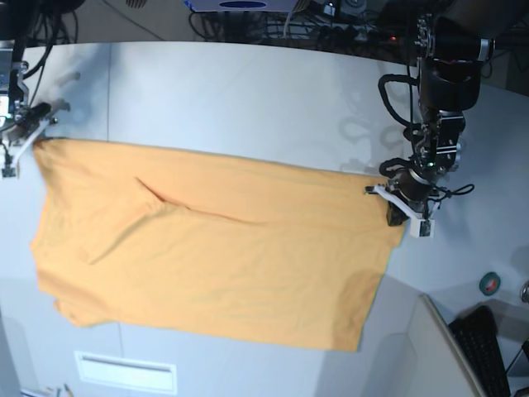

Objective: Layout the t-shirt on the table in an organized manner, then fold the t-shirt properly

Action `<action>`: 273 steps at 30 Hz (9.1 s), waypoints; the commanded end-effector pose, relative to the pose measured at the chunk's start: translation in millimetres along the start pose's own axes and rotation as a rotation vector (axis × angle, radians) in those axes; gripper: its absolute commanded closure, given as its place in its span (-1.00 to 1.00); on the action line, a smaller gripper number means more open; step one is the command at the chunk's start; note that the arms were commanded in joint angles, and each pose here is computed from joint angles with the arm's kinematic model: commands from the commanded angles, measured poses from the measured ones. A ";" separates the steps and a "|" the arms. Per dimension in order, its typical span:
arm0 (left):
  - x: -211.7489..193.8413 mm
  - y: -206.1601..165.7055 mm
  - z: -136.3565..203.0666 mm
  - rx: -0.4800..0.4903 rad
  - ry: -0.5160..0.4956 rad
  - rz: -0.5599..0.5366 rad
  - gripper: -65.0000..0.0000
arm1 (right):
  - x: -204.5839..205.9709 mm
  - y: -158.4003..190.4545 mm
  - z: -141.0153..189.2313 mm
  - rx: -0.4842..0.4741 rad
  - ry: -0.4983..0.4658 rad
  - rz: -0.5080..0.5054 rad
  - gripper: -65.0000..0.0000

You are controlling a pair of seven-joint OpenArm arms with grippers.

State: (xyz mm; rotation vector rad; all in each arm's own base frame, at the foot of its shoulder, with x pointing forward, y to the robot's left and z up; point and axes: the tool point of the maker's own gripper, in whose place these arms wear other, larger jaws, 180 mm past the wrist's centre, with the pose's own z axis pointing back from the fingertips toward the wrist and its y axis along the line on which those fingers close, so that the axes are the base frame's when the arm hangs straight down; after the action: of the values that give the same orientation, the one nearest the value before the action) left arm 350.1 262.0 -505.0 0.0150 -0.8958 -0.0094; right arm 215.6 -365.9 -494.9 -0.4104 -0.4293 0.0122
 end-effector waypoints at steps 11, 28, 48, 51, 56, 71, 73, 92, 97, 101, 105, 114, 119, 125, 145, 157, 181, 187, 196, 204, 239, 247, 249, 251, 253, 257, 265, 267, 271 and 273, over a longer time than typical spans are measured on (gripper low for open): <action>-58.0 15.6 11.7 0.055 0.244 -0.053 1.00 | 48.1 20.5 58.9 0.004 -0.186 0.013 1.00; -57.3 20.2 12.6 0.061 0.244 -0.058 1.00 | 6.2 25.1 0.1 0.037 -0.016 -0.038 1.00; -65.2 16.8 15.5 0.055 0.255 -0.058 1.00 | 35.6 -22.6 36.3 -0.065 -0.156 -0.020 1.00; -65.8 18.0 16.1 0.057 0.256 -0.058 1.00 | 48.1 -2.6 49.4 -0.037 -0.208 -0.044 1.00; -65.4 20.7 16.6 0.061 0.256 -0.061 1.00 | 61.3 21.4 44.1 0.021 -0.220 -0.086 1.00; -65.4 32.6 19.6 0.078 0.261 -0.071 1.00 | 49.6 33.5 -2.5 0.123 -0.120 -0.155 1.00; -64.8 39.0 21.1 0.087 0.263 -0.077 1.00 | 46.3 30.5 -4.9 0.122 -0.112 -0.172 1.00; -64.3 37.1 20.5 0.084 0.261 -0.076 1.00 | 0.8 44.0 55.8 0.100 -0.056 -0.093 0.58; -64.8 35.7 20.3 0.080 0.263 -0.082 1.00 | -13.8 63.3 48.4 0.139 -0.053 -0.117 -0.17; -64.8 35.7 20.3 0.080 0.263 -0.082 1.00 | -15.5 66.9 40.6 0.150 -0.043 -0.126 -0.17; -64.5 36.5 20.5 0.082 0.262 -0.078 1.00 | -15.3 63.5 33.5 0.148 -0.054 -0.128 -0.09; -64.3 37.1 20.5 0.084 0.261 -0.076 1.00 | -24.9 54.9 21.5 0.141 -0.015 -0.116 0.27; -64.3 37.1 20.5 0.084 0.261 -0.076 1.00 | -24.5 54.1 21.4 0.140 -0.017 -0.116 0.30; -64.3 37.1 20.5 0.084 0.261 -0.076 1.00 | -22.9 53.1 21.2 0.137 -0.020 -0.114 0.91; -64.1 38.0 20.7 0.085 0.261 -0.077 1.00 | -7.1 7.3 11.5 0.061 -0.031 -0.097 1.00; -64.4 37.1 20.6 0.083 0.262 -0.080 1.00 | 58.7 35.1 58.3 0.122 -0.251 -0.042 1.00; -16.6 39.2 46.8 0.105 0.145 -0.104 1.00 | 68.9 13.9 59.1 0.081 -0.241 -0.058 1.00; 16.8 26.0 60.5 0.098 0.059 -0.113 1.00 | 71.0 30.4 60.4 0.114 -0.246 -0.051 1.00; 8.6 0.9 51.5 0.063 0.070 -0.077 1.00 | 79.7 78.9 47.7 0.216 -0.222 0.011 1.00; -24.8 10.2 41.8 0.075 0.170 -0.043 1.00 | 55.8 93.8 17.8 0.264 -0.103 -0.017 1.00; -112.6 4.5 136.2 0.059 0.299 -0.195 1.00 | -96.8 66.7 55.8 0.205 0.106 0.039 1.00; -124.1 3.1 147.3 0.053 0.322 -0.201 1.00 | -108.1 66.1 58.7 0.206 0.126 0.044 1.00; -124.8 3.1 147.8 0.053 0.324 -0.201 1.00 | -110.1 66.8 59.3 0.207 0.131 0.044 1.00; -124.8 3.1 147.8 0.053 0.324 -0.201 1.00 | -117.1 66.8 61.1 0.209 0.144 0.048 1.00; -123.8 4.2 147.8 0.054 0.322 -0.204 1.00 | -121.2 66.6 62.5 0.209 0.151 0.051 1.00; -123.4 5.4 147.9 0.055 0.322 -0.207 1.00 | -125.7 65.2 66.3 0.207 0.156 0.059 1.00; -110.8 1.1 146.3 0.051 0.288 -0.212 1.00 | -124.9 61.7 71.2 0.197 0.167 0.069 1.00; -110.8 1.1 146.3 0.051 0.288 -0.212 1.00 | -122.1 61.6 70.7 0.196 0.161 0.067 1.00; -114.9 1.4 149.7 0.049 0.297 -0.214 1.00 | -97.8 56.3 75.6 0.178 0.099 0.075 1.00; -107.3 -0.5 151.7 0.046 0.276 -0.224 1.00 | -87.1 53.7 79.0 0.169 0.070 0.079 1.00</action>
State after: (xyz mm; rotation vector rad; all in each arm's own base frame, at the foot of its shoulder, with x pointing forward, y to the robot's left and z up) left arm 174.2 254.2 -490.9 0.1299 -0.6579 -0.1783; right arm 101.5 -285.0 -493.6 -0.2285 -0.3118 0.1083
